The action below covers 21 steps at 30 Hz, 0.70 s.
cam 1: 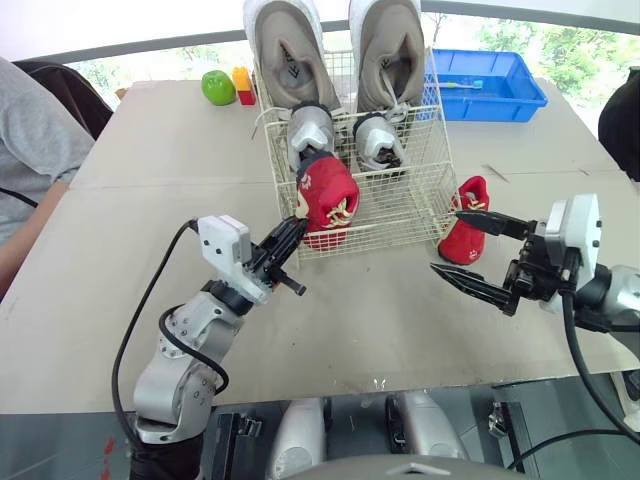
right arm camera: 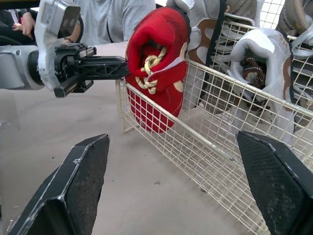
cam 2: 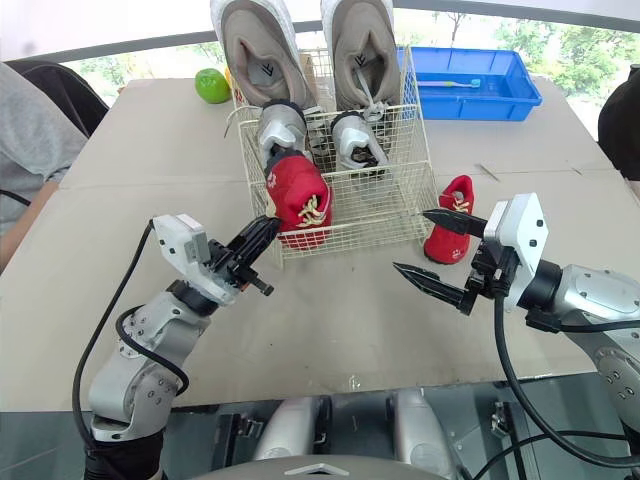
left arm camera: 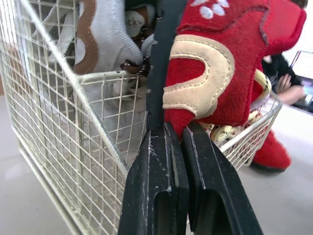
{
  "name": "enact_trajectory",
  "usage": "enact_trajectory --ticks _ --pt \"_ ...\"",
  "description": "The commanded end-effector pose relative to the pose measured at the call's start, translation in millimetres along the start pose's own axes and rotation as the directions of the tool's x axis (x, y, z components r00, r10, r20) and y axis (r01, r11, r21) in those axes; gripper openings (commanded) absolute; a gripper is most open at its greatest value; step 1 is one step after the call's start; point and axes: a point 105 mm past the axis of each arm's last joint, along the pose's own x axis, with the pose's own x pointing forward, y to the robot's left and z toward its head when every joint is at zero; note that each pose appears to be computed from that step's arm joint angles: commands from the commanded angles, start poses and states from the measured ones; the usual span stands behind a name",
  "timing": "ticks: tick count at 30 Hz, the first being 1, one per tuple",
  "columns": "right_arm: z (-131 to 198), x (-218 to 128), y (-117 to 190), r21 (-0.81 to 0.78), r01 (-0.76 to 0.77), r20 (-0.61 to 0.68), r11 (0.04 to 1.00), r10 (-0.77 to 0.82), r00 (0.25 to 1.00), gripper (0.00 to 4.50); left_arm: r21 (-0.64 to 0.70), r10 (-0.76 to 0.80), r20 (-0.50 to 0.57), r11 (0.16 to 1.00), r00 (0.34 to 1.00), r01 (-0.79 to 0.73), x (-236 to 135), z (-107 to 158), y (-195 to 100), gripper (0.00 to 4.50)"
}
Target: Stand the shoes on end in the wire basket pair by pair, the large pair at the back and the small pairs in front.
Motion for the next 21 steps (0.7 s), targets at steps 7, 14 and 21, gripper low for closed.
enact_trajectory --ticks 7,14,21 --pt "5.1 -0.4 0.9 -0.033 -0.009 0.009 0.999 0.009 1.000 4.00 -0.024 -0.083 -0.092 0.996 0.992 0.081 -3.3 14.8 -3.0 1.05" --pt "1.6 -2.3 -2.7 -0.014 0.015 0.001 1.000 -0.015 1.000 4.00 -0.027 -0.039 -0.090 0.999 0.995 0.037 -5.2 29.0 10.5 3.87" --pt "-9.8 -10.5 -34.4 0.074 0.198 -0.066 0.977 -0.194 0.979 4.00 0.003 -0.221 -0.140 0.975 0.965 0.224 -19.3 44.1 -17.0 3.87"
